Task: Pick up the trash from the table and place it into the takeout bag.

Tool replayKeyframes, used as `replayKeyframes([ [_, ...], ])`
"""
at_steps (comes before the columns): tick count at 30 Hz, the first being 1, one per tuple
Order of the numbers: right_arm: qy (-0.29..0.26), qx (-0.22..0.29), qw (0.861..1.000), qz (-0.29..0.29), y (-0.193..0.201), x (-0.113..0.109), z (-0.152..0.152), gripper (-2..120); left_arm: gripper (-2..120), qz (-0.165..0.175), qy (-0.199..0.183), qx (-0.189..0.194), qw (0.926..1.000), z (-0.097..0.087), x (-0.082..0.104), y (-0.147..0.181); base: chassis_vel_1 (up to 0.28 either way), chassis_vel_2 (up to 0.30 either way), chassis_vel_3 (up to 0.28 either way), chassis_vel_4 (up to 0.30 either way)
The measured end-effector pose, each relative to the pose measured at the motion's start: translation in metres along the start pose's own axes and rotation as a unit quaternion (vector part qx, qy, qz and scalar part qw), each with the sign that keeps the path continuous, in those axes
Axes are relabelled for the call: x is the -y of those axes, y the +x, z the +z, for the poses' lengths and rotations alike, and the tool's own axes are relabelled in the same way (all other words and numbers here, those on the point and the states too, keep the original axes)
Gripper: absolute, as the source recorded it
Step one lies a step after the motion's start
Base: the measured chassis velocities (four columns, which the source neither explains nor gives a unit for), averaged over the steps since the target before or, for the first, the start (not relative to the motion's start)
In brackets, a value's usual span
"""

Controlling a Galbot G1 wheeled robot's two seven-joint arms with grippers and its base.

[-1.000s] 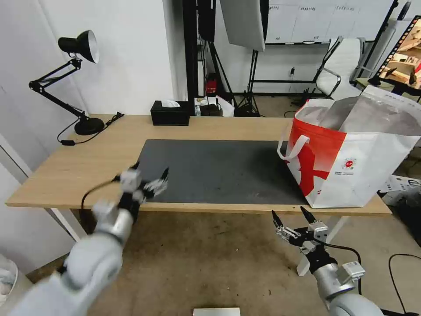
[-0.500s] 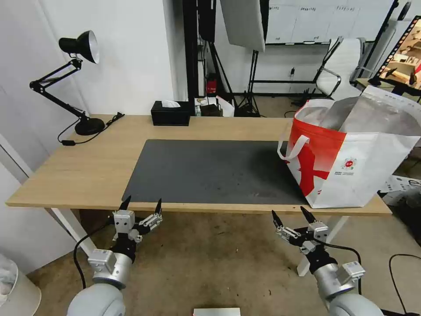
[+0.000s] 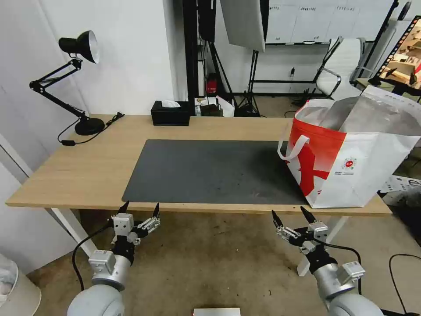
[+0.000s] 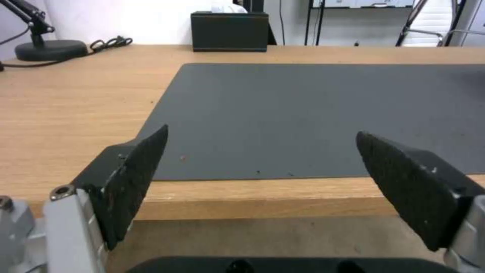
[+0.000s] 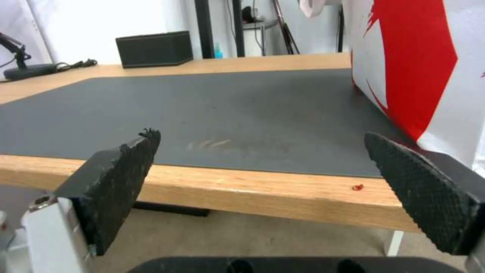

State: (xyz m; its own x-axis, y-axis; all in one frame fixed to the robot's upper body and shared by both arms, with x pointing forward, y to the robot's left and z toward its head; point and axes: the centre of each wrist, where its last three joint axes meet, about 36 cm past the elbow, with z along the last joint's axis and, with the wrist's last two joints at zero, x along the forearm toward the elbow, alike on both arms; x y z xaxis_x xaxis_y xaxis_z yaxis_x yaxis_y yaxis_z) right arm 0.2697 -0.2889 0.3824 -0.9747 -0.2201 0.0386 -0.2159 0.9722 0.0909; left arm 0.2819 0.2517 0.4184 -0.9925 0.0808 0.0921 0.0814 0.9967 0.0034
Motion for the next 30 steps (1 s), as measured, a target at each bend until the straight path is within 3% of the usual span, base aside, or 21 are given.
replayKeyframes([
  [30, 0.0, 0.0, 1.0, 0.0, 0.0, 0.0, 0.0, 100, 100, 0.001, 0.001, 0.0, 1.0, -0.0003, 0.0005, -0.0009, 0.0, 0.0, 0.0, 0.0],
])
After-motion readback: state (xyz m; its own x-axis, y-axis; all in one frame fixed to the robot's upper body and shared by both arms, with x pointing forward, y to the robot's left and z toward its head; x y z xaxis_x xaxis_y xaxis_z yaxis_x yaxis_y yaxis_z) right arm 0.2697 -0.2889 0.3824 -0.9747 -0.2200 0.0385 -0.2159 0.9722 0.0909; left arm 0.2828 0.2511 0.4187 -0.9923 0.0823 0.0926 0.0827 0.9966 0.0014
